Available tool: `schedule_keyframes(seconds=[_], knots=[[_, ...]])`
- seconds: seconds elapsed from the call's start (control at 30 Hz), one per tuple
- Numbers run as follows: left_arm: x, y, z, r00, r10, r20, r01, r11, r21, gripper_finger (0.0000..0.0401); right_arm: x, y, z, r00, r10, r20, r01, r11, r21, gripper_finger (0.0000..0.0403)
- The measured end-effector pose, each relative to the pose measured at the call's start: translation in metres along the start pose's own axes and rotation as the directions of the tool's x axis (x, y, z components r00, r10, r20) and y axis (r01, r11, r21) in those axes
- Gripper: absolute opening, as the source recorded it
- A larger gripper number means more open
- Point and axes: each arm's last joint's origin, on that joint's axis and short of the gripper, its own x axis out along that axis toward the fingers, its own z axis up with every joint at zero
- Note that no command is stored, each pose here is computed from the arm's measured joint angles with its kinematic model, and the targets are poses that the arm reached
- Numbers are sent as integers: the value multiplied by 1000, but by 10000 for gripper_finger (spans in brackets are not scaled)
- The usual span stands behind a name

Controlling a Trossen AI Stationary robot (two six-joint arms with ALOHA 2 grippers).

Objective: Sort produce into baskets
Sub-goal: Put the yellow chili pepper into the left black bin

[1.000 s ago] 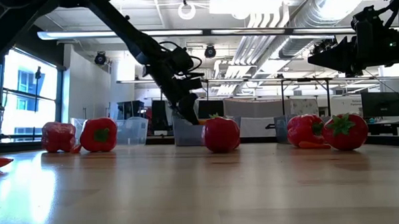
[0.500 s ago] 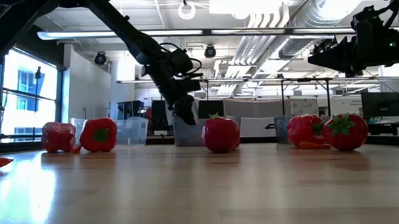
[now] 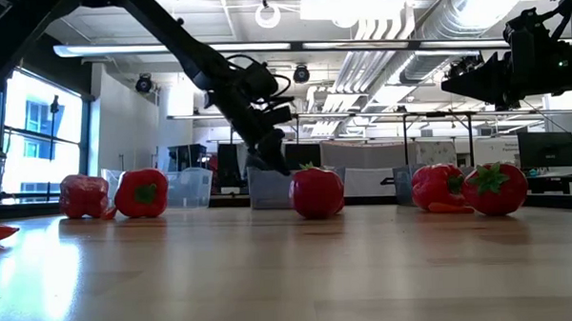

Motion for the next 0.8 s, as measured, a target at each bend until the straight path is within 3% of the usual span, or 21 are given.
schedule_keyframes(seconds=[0.2,0.33,0.57,0.8], knots=[[-11,-10,-3,988,47,150,-45,999,-22,1,0,0,0,1000,0,0,0,1000,3,0],[-32,-17,-6,966,68,250,-63,998,-29,1,0,0,0,1000,0,1,0,996,94,0],[-64,-39,-24,918,40,394,-25,999,-42,1,0,0,1,1000,1,15,-4,978,207,0],[-79,-62,-48,867,12,498,1,1000,-25,0,0,0,3,1000,-2,22,-3,976,218,0]])
